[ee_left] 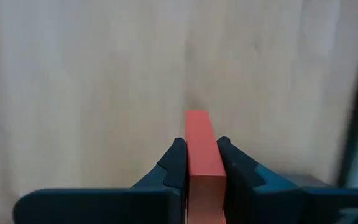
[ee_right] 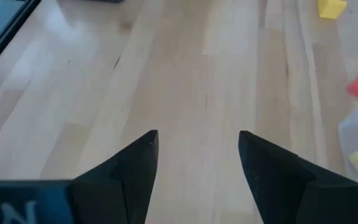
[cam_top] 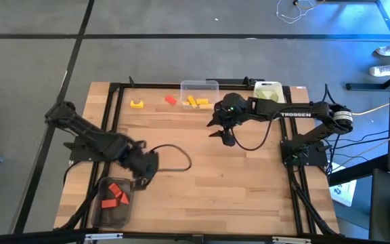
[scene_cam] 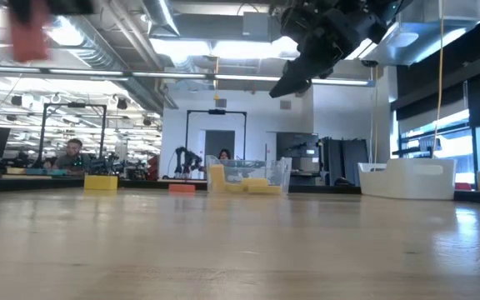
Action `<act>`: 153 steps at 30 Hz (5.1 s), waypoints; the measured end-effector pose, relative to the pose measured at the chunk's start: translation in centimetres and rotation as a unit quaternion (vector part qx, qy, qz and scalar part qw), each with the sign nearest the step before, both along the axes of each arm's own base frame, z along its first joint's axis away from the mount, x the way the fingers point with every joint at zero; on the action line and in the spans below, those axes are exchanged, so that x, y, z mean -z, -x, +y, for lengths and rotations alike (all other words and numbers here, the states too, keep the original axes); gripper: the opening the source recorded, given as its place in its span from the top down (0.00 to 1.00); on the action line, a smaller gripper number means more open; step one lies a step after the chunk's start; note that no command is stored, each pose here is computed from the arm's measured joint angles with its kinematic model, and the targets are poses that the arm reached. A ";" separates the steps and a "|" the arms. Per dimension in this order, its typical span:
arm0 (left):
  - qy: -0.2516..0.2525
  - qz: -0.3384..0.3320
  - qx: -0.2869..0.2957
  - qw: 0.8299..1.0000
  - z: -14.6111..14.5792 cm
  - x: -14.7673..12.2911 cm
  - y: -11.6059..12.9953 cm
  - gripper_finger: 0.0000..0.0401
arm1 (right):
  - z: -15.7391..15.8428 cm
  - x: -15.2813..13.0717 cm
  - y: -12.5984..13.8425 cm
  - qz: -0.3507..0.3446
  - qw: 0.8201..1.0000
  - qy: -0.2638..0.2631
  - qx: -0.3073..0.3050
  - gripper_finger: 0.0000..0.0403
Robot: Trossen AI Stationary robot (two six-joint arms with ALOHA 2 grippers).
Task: Sort & place blocks by color
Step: Put the orange rectangular block into the black bin, then put the green semi-circled block into the white bin
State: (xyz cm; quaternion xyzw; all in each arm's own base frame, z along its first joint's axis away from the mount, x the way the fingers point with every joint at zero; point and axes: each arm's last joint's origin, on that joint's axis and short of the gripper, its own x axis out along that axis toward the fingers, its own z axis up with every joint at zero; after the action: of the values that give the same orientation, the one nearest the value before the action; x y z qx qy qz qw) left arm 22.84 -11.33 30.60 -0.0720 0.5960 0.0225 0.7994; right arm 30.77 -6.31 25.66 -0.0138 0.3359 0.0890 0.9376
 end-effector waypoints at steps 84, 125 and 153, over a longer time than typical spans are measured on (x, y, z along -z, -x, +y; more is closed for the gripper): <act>-0.062 0.178 -0.585 0.789 6.1 11.0 3.9 0.70 | 0.3 -0.5 -0.5 -0.034 0.999 0.014 -0.016 0.45; -0.076 0.187 -0.703 0.682 9.1 16.1 6.1 0.70 | 0.3 -0.5 -0.5 -0.037 0.999 0.027 -0.026 0.45; -0.108 0.192 -0.659 0.719 9.1 16.4 3.3 0.70 | 0.4 -0.3 -0.4 -0.037 0.996 0.062 -0.056 0.45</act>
State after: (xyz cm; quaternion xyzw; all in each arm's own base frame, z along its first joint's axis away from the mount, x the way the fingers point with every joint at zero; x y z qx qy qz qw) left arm 19.51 -2.26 14.20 -0.3540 0.5319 0.6216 0.4531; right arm 31.15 -5.95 26.01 -0.0935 0.3048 0.1196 0.9402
